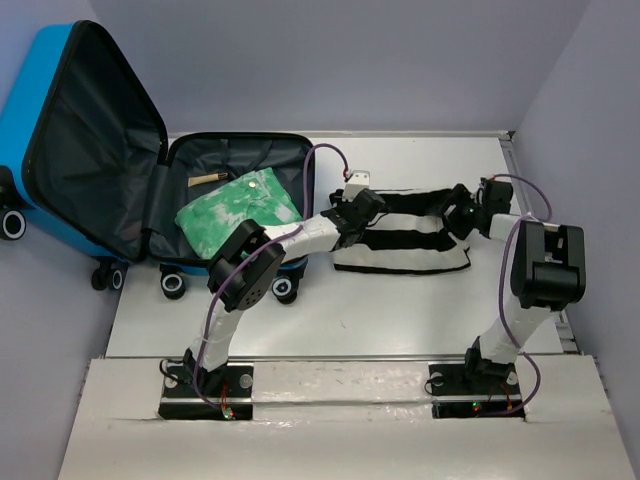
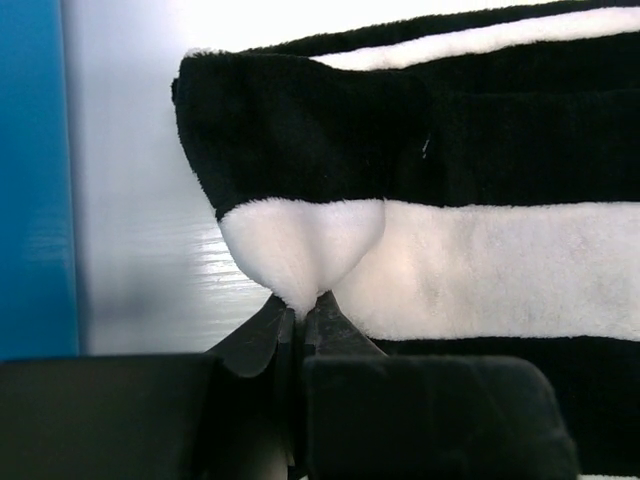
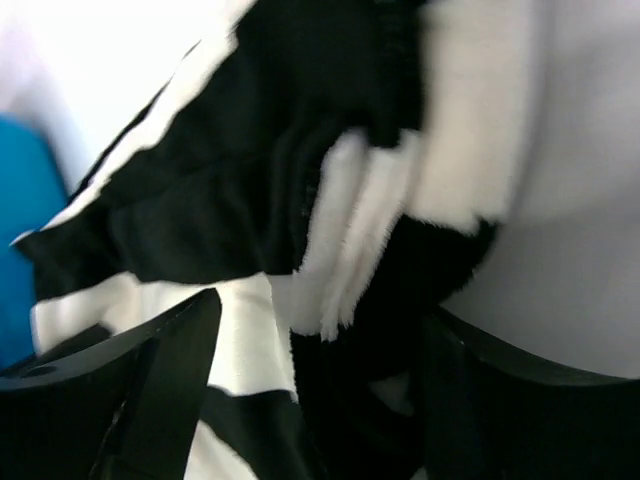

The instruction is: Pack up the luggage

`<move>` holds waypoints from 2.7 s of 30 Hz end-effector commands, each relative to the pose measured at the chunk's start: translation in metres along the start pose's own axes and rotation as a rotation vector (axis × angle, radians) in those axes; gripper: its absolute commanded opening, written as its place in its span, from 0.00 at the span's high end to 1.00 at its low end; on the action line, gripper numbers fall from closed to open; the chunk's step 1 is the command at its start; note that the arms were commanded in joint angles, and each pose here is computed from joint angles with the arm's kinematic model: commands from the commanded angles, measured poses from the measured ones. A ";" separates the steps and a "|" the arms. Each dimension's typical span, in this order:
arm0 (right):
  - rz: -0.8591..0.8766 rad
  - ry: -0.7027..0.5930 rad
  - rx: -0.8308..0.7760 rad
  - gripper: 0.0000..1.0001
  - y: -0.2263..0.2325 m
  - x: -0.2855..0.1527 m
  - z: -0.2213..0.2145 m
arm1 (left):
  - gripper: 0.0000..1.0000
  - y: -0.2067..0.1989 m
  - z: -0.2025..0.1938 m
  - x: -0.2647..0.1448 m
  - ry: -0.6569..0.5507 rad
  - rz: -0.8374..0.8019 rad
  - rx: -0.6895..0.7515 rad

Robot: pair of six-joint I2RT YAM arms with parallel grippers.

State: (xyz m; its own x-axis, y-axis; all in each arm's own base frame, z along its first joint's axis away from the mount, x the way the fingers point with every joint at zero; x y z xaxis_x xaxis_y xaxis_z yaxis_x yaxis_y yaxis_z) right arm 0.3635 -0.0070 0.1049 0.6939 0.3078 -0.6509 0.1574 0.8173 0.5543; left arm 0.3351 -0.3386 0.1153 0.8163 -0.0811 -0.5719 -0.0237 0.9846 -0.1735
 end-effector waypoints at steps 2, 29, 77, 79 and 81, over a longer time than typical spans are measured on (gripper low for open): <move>0.137 0.161 0.069 0.45 0.013 0.016 -0.048 | 0.94 -0.010 0.008 -0.001 -0.036 -0.063 -0.072; 0.728 -0.174 -0.302 0.93 0.336 -0.093 0.006 | 0.94 0.186 0.263 -0.176 -0.460 -0.049 -0.496; 0.470 0.214 -0.750 0.00 0.315 0.038 -0.122 | 0.31 0.403 0.192 -0.283 -0.684 1.344 -0.480; 0.476 0.265 -0.745 0.01 0.313 0.055 -0.136 | 0.46 0.405 0.192 -0.280 -0.695 1.350 -0.476; 0.500 0.282 -0.745 0.05 0.318 0.060 -0.141 | 0.57 0.406 0.186 -0.277 -0.676 1.348 -0.448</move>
State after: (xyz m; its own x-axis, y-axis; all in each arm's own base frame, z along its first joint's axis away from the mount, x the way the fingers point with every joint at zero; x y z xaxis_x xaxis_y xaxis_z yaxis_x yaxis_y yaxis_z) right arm 0.3463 0.3148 0.1492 0.3401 0.6526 -0.6771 -0.6058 0.7027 0.3730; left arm 0.2133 0.1078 0.3385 0.2009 0.9701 -0.1365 -0.9792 0.1947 -0.0574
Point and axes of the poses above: each gripper's point midway between its finger pads, its own x axis out along the fingers, its own y axis along the line the jaws close on, z = x × y, the point moved 9 cm from there along -x, back along the fingers, and after that the axes turned 12 degrees about -x, right-handed, at the moved point
